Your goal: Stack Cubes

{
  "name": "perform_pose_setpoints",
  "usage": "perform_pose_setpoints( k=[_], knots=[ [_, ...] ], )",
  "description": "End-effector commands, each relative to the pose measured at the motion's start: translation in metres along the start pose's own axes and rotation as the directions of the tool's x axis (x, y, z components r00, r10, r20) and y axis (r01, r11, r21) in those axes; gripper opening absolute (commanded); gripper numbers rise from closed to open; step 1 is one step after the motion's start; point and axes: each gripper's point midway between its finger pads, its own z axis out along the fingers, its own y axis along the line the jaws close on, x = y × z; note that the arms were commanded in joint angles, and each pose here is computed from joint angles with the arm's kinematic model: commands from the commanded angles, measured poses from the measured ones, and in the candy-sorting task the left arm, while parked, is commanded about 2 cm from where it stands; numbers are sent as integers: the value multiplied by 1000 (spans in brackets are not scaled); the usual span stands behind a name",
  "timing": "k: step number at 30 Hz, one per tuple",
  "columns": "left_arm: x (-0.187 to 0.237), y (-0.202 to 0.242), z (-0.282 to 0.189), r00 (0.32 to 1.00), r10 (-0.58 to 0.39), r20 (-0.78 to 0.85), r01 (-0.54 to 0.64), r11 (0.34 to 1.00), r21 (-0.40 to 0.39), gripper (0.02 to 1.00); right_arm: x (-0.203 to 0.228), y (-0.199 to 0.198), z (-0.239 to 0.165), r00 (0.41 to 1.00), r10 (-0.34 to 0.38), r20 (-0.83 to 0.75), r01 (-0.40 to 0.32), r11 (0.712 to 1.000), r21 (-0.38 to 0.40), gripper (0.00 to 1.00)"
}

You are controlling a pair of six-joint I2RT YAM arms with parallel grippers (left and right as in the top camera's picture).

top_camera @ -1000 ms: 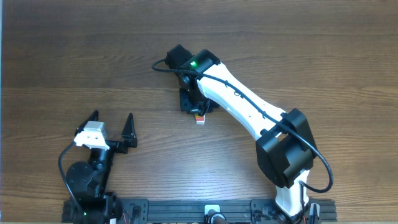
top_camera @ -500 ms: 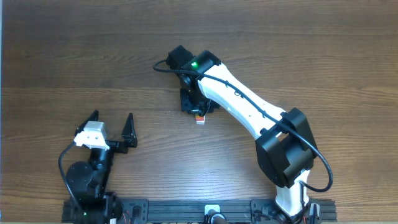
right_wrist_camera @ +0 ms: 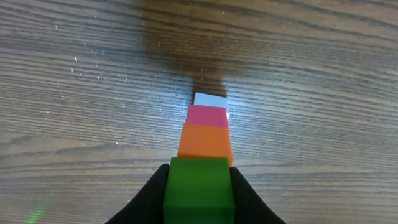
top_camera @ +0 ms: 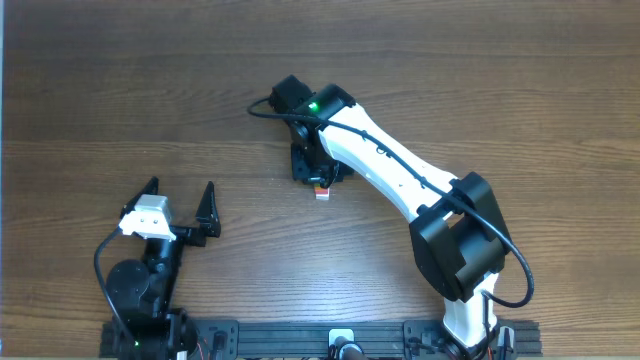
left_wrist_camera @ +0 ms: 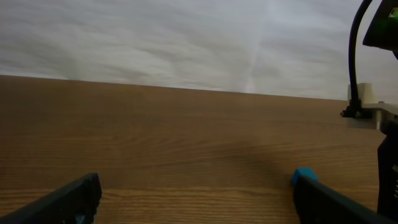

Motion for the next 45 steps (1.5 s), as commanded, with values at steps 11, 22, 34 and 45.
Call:
perform_pose_setpoints(
  k=[11,22,34,45],
  knots=[
    [1,-1,0,1000,15,1,-15,1000,8,1000,-1,-2,-8,1000,1,18,-1,1000,-14,169],
    [1,-1,0,1000,14,0,-14,1000,8,998,-1,-2,-8,1000,1,18,-1,1000,-13,312],
    [1,-1,0,1000,14,0,-14,1000,8,1000,0,-3,-8,1000,1,15,-1,1000,-11,364],
    [1,-1,0,1000,14,0,-14,1000,8,1000,0,-3,-8,1000,1,14,-1,1000,-11,487]
  ],
)
